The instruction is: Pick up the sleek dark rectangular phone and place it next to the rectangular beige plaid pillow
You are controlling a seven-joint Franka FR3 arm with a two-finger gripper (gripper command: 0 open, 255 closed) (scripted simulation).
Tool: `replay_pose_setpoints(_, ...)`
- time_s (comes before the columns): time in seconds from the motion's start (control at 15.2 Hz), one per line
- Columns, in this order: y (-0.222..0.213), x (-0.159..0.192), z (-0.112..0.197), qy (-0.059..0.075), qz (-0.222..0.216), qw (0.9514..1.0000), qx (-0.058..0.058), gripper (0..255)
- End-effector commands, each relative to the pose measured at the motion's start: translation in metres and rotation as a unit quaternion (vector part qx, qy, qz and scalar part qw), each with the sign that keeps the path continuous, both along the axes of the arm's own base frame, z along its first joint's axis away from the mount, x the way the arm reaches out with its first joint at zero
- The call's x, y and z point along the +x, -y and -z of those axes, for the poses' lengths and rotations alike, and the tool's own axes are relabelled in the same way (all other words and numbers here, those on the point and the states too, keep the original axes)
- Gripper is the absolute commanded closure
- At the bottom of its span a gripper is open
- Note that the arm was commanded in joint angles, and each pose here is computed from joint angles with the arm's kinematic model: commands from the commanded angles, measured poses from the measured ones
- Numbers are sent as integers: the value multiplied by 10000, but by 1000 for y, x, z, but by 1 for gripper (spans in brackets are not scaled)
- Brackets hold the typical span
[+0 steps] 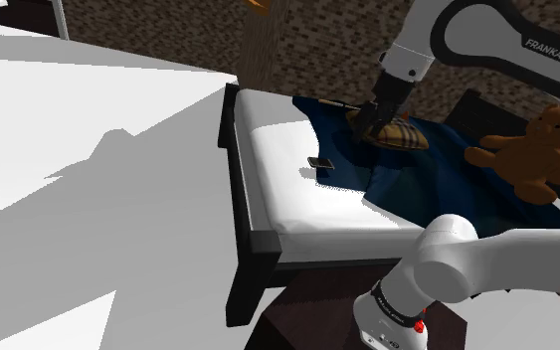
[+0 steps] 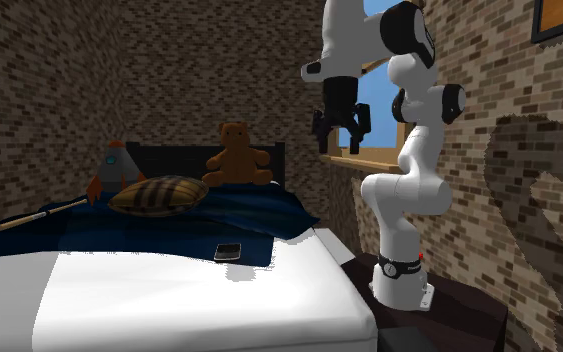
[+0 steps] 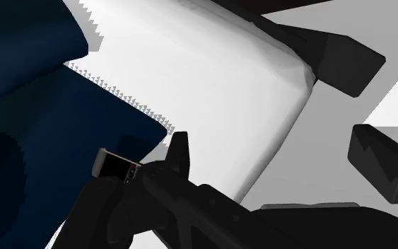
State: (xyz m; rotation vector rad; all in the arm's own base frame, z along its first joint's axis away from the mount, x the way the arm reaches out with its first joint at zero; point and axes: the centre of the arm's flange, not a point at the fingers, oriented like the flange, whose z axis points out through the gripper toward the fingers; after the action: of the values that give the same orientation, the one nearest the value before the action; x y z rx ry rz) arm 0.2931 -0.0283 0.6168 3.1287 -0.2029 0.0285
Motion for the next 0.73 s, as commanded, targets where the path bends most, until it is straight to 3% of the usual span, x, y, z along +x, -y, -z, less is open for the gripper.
replay_pose_setpoints(0.0,0,0,0,0,0,10000,0,0)
replay_pose_setpoints(0.33,47,23,41,-26,-783,9969,-14,0)
replay_pose_setpoints(0.66,89,53,82,-51,-1562,9877,-29,0)
